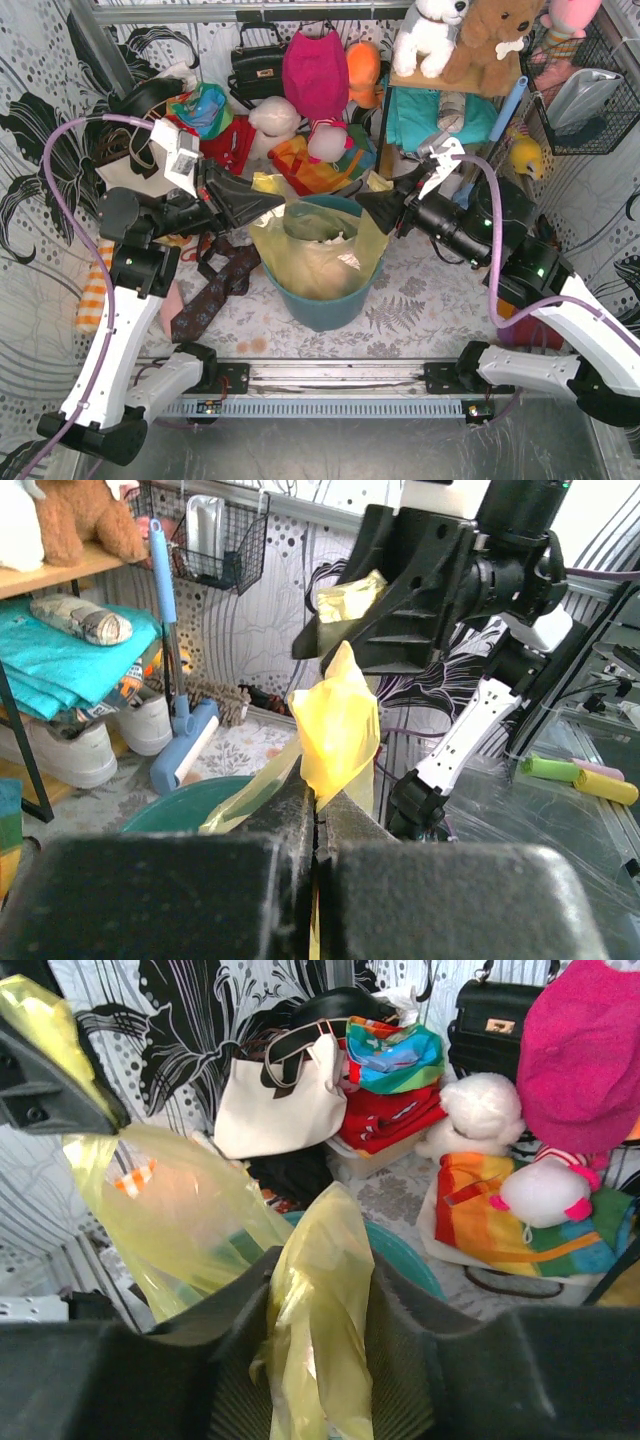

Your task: Tie the trash bag

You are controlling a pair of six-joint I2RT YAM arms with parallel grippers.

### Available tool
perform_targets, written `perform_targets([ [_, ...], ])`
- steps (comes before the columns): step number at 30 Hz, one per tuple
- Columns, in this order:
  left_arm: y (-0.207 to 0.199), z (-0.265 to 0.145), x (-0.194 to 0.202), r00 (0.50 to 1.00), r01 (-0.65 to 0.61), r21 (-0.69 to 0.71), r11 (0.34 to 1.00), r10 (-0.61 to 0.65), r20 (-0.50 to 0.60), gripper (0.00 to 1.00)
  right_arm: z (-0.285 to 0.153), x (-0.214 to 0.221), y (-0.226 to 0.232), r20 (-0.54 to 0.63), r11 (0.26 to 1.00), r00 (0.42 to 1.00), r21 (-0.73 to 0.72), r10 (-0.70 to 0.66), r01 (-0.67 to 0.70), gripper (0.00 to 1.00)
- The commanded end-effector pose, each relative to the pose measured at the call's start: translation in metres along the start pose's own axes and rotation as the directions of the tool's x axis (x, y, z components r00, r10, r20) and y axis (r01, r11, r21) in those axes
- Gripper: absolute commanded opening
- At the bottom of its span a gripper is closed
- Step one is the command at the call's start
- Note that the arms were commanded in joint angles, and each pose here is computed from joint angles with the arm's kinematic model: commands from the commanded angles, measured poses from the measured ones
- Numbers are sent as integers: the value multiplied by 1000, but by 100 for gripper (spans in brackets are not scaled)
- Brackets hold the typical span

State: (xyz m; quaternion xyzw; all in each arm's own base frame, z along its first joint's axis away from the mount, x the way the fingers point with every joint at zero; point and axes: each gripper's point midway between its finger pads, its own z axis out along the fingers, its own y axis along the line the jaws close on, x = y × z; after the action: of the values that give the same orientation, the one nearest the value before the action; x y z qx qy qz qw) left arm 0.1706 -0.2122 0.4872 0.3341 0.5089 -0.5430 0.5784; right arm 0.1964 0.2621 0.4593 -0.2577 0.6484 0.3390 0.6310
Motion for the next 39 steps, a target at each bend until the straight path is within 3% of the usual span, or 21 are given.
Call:
perform_targets([
  [1, 10, 2, -1, 1000, 4, -44, 999, -4, -17, 0, -15, -20, 6, 89, 999, 996, -35, 20, -17, 25],
  [3, 13, 3, 0, 1000, 8, -57, 998, -10, -26, 0, -17, -18, 6, 97, 999, 995, -39, 24, -20, 2],
  [4, 14, 3, 0, 999, 9, -60, 998, -11, -32, 0, -17, -18, 7, 97, 999, 995, -44, 23, -18, 0],
  [17, 31, 4, 9, 988, 71, -140, 988, -89, -129, 0, -1, -32, 64, 110, 934, 993, -350, -33, 70, 0],
  [29, 14, 30, 47, 922, 188, 38, 982, -163, -352, 0, 21, -31, 102, 102, 827, 991, -548, -87, 129, 0],
  [39, 2, 44, 86, 836, 199, 66, 978, -134, -533, 0, 35, -27, 110, 97, 798, 992, -590, -87, 128, 0],
])
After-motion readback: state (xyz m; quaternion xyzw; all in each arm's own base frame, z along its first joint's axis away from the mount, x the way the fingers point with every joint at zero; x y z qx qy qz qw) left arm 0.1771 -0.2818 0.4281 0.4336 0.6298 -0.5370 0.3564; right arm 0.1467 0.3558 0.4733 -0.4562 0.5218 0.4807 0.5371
